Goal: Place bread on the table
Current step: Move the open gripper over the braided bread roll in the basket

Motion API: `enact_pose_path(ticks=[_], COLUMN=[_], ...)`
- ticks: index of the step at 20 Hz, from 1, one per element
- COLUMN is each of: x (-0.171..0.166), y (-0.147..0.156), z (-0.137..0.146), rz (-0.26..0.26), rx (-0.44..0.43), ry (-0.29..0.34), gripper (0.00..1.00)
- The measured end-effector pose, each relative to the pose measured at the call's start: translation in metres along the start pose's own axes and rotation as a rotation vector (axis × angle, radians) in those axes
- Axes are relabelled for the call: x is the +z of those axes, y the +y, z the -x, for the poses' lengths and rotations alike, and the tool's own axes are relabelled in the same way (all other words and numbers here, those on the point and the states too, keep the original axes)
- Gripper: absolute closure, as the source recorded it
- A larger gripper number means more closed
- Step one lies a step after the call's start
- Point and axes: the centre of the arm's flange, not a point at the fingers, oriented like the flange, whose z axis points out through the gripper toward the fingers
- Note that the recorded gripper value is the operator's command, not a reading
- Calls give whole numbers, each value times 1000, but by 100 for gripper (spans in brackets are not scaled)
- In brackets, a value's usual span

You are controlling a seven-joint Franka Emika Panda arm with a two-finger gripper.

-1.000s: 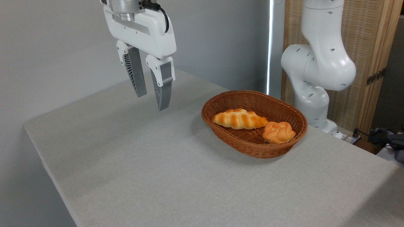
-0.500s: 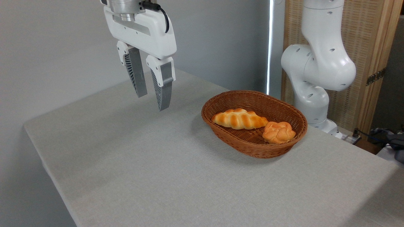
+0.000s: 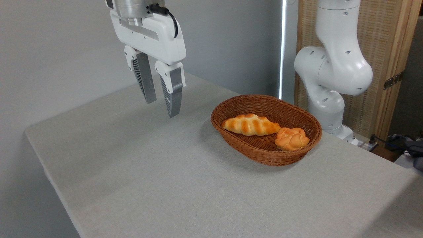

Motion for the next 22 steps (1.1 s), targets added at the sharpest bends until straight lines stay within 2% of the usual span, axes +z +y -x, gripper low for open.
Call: enact_pose_path(ticks=[4,7,11,17,22], x=[11,19,34,81,125], y=[17,44,93,160,179], z=[11,37,68,88,112], rz=[20,38,60,113,154], rx=[35,138,249,442,554], ry=[-26,-46,-72,-135,-173], gripper=[0,0,0,0,0])
